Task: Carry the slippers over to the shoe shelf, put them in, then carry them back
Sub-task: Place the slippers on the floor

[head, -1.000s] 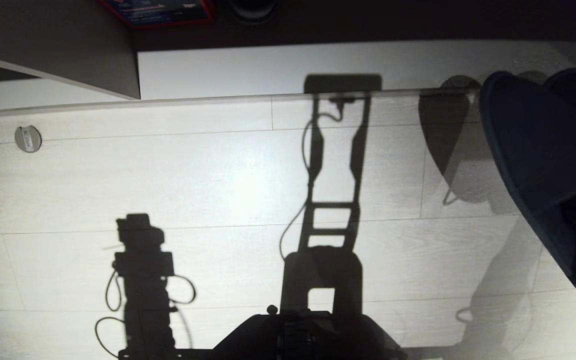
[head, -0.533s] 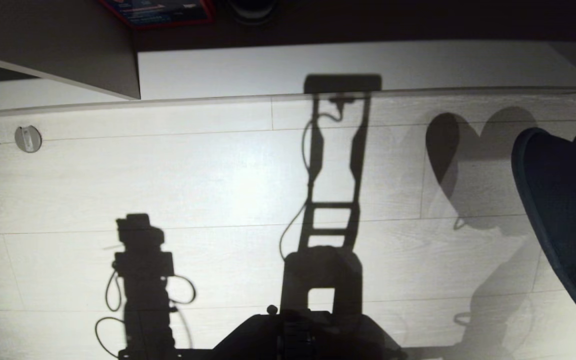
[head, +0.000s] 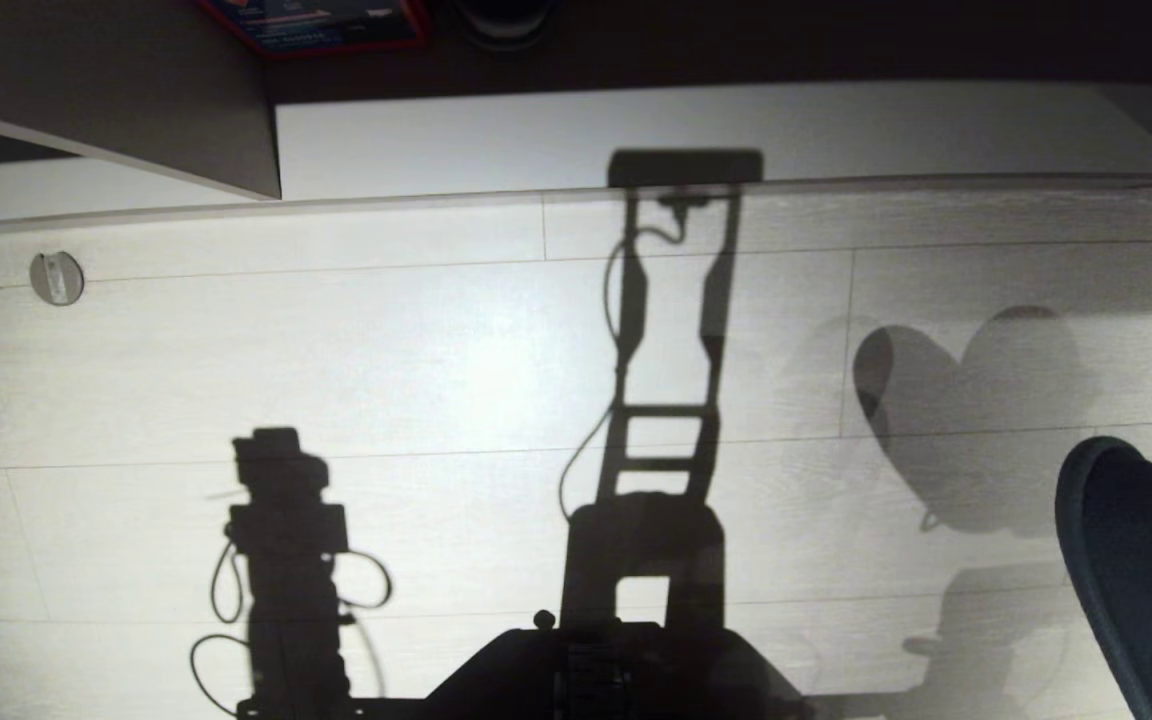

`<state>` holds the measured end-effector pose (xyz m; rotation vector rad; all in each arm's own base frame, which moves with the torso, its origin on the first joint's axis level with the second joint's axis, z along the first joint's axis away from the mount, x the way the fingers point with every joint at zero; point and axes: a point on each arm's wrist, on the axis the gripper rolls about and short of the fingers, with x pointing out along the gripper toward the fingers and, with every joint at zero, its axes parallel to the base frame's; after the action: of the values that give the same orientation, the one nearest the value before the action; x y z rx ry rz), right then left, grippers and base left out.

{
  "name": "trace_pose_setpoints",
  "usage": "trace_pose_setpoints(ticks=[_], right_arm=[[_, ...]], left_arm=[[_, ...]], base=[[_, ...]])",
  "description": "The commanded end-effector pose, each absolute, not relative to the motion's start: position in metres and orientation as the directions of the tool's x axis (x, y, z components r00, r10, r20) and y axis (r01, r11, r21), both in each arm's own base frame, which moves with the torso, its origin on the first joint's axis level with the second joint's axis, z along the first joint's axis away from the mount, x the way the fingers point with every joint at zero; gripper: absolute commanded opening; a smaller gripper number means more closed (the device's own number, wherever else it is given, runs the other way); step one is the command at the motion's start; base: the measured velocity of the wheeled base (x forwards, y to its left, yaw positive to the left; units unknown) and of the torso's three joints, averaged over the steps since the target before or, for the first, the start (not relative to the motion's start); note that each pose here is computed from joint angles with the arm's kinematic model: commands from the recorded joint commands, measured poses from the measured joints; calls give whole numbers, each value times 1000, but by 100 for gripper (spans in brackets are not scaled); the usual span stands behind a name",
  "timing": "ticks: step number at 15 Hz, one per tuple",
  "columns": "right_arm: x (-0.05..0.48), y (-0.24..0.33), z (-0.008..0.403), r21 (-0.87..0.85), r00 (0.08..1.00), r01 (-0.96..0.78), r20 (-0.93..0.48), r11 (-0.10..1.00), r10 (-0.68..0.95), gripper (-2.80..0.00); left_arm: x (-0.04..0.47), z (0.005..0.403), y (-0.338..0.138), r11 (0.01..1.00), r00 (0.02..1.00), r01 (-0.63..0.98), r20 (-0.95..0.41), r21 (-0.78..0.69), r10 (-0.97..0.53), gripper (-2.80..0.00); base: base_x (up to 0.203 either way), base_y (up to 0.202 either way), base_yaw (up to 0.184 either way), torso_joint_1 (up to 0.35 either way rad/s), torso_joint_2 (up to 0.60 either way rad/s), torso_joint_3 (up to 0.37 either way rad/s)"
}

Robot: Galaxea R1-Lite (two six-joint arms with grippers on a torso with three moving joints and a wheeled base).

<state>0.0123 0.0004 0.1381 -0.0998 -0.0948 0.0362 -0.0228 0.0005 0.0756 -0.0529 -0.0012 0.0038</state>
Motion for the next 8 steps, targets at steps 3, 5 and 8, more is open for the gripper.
trace_pose_setpoints(ticks=[3,5,8], right_arm=[[-5,-1,120,-103,992,-21,121,994,33,-280],[-6,0,115,-106,993,-11,112,994,23,-280],[-15,-1,100,-112,994,9,111,994,4,-280]], left_arm=[[-23,76,1,999,1000,-5,2,-54,5,-280],[-23,76,1,999,1000,-5,2,-54,5,-280],[-23,76,1,999,1000,-5,2,-54,5,-280]], base=[[0,0,0,0,0,0],[0,0,0,0,0,0],[0,0,0,0,0,0]])
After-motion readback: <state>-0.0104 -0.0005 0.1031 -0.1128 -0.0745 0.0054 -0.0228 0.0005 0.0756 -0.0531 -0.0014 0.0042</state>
